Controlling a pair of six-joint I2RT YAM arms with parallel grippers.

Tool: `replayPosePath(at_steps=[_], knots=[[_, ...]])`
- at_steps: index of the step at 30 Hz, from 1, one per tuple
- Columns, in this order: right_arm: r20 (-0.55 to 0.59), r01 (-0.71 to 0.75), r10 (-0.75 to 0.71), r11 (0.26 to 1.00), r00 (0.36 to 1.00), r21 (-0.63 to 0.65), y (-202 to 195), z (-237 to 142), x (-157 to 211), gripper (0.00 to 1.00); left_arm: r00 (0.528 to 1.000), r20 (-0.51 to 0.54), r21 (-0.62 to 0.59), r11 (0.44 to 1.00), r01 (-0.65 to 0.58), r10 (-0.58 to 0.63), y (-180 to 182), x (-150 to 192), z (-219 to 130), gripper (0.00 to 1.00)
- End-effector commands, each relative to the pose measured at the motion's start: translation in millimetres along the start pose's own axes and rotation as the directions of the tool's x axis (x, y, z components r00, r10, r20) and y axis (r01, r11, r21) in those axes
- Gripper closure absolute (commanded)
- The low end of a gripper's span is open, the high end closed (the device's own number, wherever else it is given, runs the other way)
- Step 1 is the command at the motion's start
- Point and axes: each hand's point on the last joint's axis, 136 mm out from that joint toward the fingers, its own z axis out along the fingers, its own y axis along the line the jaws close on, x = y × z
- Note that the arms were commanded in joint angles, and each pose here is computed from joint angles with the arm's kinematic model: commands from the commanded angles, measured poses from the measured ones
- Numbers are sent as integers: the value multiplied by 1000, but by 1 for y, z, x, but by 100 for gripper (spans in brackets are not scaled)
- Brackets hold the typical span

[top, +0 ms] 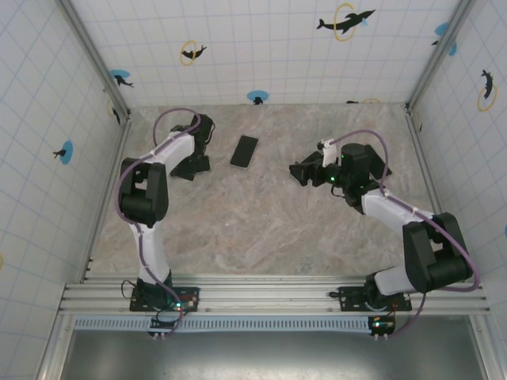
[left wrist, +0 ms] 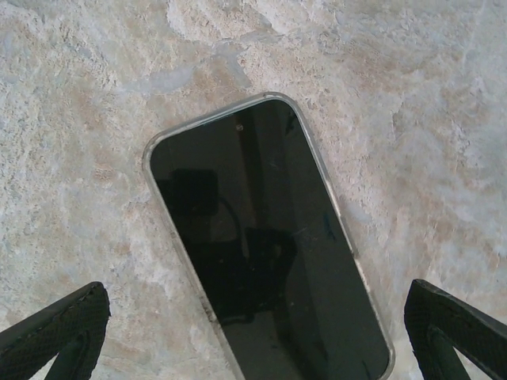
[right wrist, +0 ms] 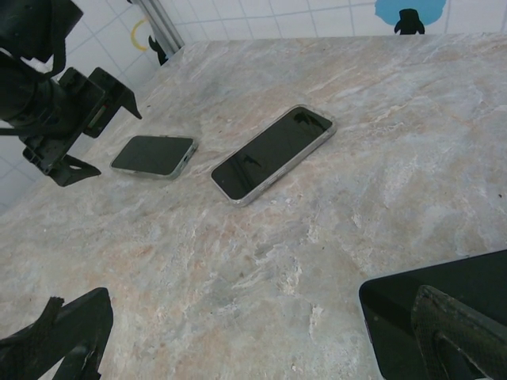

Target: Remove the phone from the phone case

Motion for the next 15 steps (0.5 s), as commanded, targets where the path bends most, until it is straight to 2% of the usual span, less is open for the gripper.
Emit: replayPosePath(at_steps=[1, 8, 15], knots=[[-6, -5, 4, 1000, 1000, -31, 5, 4, -2, 1, 999, 12, -113, 993, 41, -40, 14, -6, 4, 2], [10, -30, 31, 998, 999, -56, 5, 5, -1, 1, 997, -4, -146, 987, 70, -71, 7, -6, 14, 2], [7, -62, 63, 996, 998, -64, -2, 7, -1, 1, 996, -47, -228, 971, 68, -81, 13, 4, 25, 2]])
